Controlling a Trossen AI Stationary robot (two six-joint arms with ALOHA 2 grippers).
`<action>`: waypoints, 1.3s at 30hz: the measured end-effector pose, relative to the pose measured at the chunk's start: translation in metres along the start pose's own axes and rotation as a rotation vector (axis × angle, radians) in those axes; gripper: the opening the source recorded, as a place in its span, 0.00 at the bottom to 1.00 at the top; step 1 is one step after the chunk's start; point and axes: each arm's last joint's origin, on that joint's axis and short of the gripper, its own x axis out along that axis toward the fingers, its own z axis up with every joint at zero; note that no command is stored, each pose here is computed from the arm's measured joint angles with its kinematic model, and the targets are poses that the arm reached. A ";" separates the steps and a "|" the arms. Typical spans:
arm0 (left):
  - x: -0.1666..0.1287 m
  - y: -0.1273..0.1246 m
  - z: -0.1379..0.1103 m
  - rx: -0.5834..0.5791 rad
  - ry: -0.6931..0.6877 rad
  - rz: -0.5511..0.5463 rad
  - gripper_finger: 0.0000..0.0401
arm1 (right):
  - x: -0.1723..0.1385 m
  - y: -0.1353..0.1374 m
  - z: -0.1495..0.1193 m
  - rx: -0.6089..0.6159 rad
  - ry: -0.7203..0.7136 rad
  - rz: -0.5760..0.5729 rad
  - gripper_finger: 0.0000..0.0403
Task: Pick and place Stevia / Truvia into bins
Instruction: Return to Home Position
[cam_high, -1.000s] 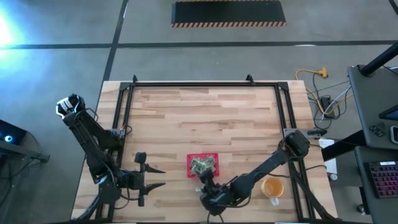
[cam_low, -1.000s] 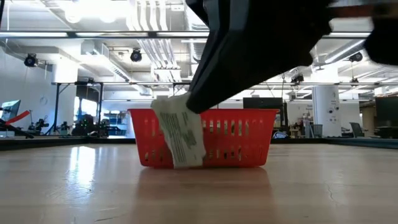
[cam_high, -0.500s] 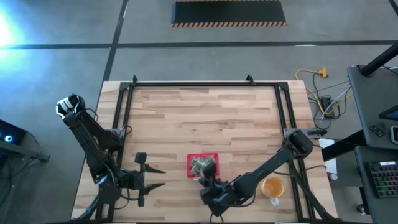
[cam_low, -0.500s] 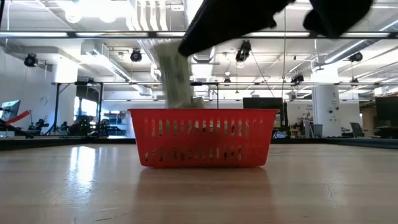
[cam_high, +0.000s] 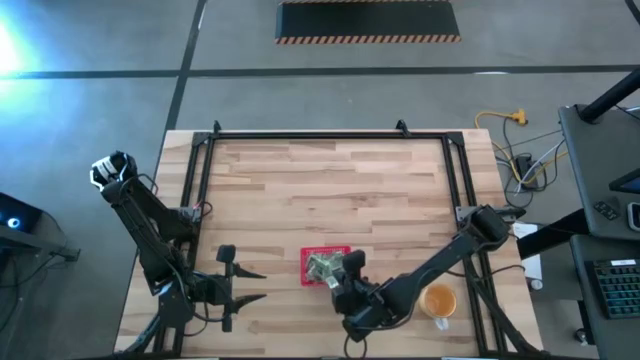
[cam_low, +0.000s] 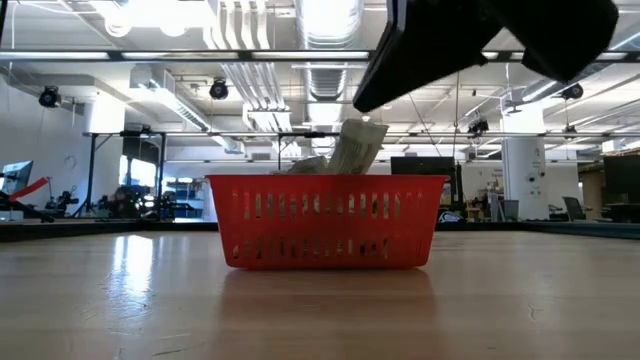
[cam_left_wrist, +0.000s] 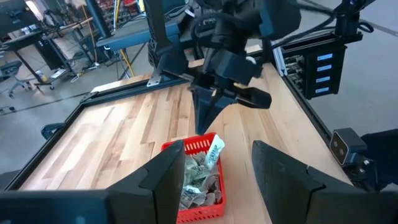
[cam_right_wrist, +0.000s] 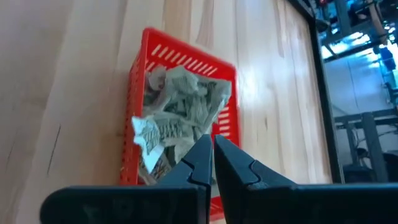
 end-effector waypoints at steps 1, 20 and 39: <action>0.000 0.000 0.000 0.000 0.000 0.000 0.43 | 0.001 0.000 -0.001 -0.001 0.006 -0.001 0.02; 0.002 0.001 -0.014 0.068 0.010 0.027 0.43 | -0.062 -0.026 -0.009 0.094 -0.090 -0.117 0.02; 0.010 0.029 0.008 0.335 -0.296 0.248 0.43 | -0.188 -0.108 -0.037 -0.061 -0.416 0.078 0.02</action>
